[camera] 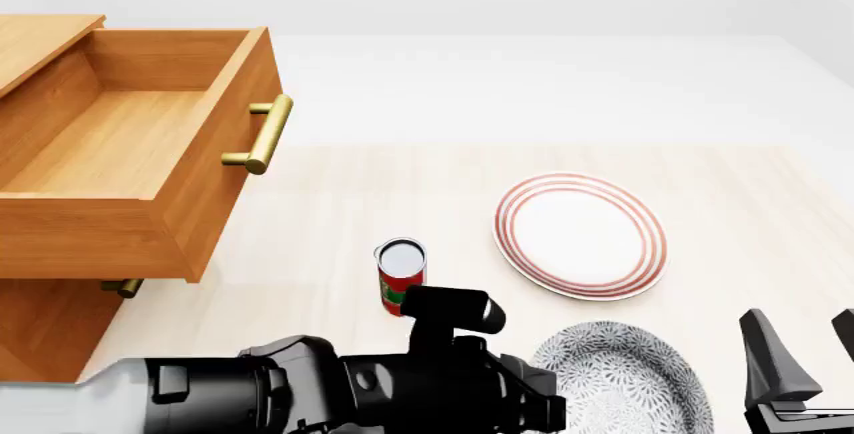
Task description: Put the bowl in the top drawer of the cabinet.
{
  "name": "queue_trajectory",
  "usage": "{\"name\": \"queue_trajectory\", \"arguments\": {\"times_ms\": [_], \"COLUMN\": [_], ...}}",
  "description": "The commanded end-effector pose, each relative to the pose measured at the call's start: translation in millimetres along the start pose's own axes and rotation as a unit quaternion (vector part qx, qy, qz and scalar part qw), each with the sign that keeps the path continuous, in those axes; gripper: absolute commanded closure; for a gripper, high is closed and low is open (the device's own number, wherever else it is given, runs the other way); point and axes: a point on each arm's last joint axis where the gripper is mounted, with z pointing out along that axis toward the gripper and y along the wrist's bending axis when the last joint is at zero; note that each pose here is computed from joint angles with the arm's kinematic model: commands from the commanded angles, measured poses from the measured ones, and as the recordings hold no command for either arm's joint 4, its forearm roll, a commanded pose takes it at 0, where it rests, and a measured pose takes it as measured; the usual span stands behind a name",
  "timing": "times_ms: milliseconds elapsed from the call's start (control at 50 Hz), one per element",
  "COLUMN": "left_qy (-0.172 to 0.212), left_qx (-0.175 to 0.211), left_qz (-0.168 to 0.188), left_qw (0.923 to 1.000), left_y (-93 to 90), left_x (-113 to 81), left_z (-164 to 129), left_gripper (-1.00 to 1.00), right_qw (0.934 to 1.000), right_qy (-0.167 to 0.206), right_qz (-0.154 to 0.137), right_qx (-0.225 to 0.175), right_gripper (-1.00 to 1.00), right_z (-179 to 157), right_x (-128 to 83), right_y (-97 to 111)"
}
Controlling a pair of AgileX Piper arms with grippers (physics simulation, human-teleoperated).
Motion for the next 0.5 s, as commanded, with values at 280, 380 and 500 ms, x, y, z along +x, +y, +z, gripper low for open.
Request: {"name": "queue_trajectory", "arguments": {"times_ms": [280,380,500], "left_qy": [-0.035,-0.045,-0.059], "left_qx": [-0.001,-0.006,-0.012], "left_qz": [-0.016,-0.012,-0.010], "left_qw": [0.9993,0.9989,0.9981], "left_y": [-5.8,-3.3,0.9], "left_x": [-30.8,-38.1,-46.1], "left_z": [-41.0,-49.2,-59.6], "left_gripper": [1.00,1.00,1.00], "right_qw": [1.0000,1.0000,1.0000], "right_qy": [0.000,0.000,0.000], "right_qz": [0.000,0.000,0.000], "right_qx": [0.000,0.000,0.000], "right_gripper": [-1.00,-1.00,-1.00], "right_z": [0.0,0.0,0.0], "right_x": [0.0,0.0,0.0], "right_y": [0.0,0.0,0.0]}}
